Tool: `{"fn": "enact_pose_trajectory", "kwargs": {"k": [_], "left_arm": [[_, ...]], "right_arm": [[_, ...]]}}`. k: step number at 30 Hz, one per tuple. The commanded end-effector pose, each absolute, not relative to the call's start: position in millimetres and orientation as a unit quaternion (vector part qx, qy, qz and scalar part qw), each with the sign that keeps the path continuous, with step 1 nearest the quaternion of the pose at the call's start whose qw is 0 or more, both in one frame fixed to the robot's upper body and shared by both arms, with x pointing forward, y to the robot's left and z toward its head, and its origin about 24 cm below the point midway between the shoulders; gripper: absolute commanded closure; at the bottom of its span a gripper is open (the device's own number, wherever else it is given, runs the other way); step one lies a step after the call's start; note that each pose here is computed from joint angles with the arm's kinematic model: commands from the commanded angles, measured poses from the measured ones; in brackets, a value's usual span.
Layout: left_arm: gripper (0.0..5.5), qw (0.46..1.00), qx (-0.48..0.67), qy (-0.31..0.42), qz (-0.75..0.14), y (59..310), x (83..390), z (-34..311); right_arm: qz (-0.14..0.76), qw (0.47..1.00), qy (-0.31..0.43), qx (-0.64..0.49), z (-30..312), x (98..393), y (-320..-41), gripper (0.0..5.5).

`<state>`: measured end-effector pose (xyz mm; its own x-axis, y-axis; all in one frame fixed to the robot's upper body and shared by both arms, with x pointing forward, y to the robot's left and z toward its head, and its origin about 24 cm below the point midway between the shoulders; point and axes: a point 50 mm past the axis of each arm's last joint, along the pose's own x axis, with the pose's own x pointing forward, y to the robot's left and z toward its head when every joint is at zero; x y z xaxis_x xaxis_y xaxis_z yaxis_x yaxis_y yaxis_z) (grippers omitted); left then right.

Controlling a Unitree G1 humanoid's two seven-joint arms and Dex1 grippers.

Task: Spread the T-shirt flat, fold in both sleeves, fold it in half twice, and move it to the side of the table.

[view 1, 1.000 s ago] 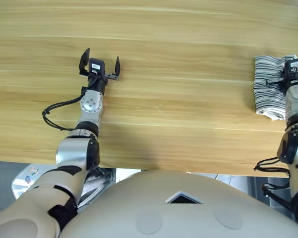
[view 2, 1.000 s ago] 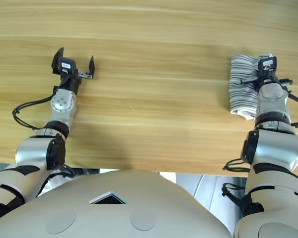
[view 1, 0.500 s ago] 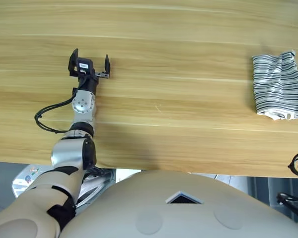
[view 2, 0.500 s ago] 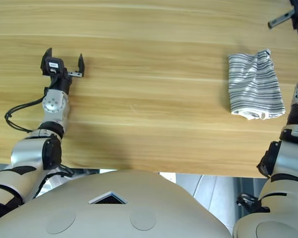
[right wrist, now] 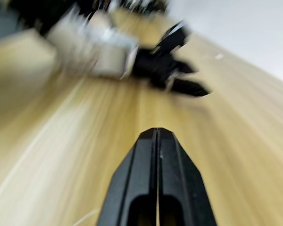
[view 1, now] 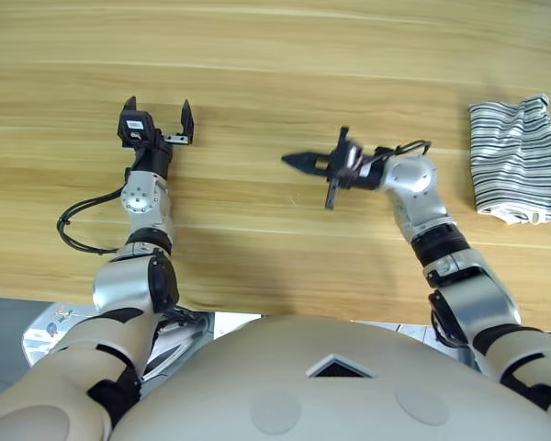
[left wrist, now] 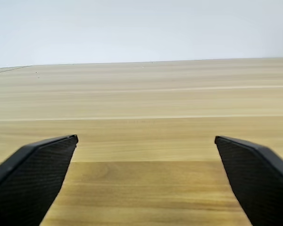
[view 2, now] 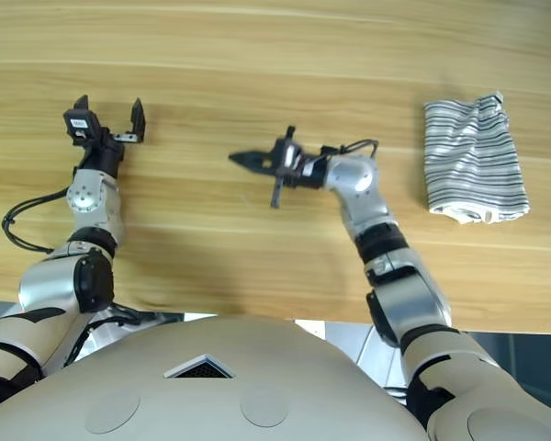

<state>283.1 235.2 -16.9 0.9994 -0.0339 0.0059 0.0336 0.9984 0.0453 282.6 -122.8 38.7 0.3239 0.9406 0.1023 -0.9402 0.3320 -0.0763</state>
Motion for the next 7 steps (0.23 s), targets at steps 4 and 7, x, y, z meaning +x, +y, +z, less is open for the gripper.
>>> {"fn": "enact_pose_trajectory", "kwargs": {"k": [4,7], "left_arm": [[0.10,0.998,-0.045,0.009,0.052,249,296,-10],[0.10,0.993,-0.013,0.019,0.112,259,299,-6]], "right_arm": [[-0.058,0.991,0.031,-0.119,35,355,-203,5.46],[-0.054,0.864,-0.071,-0.496,15,339,-154,5.46]]}}
